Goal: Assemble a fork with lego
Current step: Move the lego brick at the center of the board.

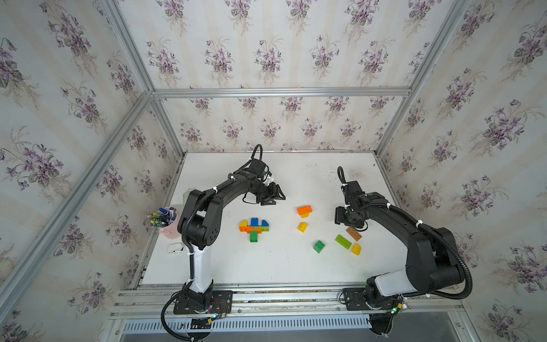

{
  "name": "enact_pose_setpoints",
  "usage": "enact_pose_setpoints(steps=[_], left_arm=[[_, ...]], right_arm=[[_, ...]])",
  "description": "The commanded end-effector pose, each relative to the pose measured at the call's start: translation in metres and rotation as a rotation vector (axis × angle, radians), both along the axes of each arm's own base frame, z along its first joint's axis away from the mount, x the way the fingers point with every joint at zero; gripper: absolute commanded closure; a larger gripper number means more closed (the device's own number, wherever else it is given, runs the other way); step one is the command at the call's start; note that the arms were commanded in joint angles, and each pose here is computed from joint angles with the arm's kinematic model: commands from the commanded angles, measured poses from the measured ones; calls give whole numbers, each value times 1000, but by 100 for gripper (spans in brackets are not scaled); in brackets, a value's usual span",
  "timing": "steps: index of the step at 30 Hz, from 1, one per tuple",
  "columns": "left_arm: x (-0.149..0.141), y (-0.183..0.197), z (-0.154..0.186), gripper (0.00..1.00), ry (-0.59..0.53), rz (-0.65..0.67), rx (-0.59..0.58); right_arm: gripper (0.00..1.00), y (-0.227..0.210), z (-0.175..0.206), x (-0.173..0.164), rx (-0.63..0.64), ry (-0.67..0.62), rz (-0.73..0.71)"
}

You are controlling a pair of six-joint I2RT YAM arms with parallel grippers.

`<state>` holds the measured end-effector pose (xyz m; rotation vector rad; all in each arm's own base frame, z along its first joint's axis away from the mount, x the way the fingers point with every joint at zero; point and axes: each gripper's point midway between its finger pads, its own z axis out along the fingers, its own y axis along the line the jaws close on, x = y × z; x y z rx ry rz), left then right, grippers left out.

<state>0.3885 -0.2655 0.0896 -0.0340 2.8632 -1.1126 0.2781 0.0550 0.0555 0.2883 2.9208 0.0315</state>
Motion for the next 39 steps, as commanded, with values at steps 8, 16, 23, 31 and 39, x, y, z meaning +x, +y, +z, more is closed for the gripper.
enact_pose_setpoints(steps=[8,16,23,31,39], left_arm=[[1,-6,-4,39,10,-19,-36],[2,-9,-8,39,22,-27,-49],[1,-10,-9,39,25,-36,-55],[0,-10,-7,41,23,-39,-62],[-5,-8,-9,41,31,-41,-54]], right_arm=[[32,-23,-24,3,-32,65,-53],[30,-28,-39,-5,-33,107,-73],[31,-11,-44,-25,71,129,-101],[41,4,-35,-21,81,80,-97],[47,3,-36,-21,10,112,6]])
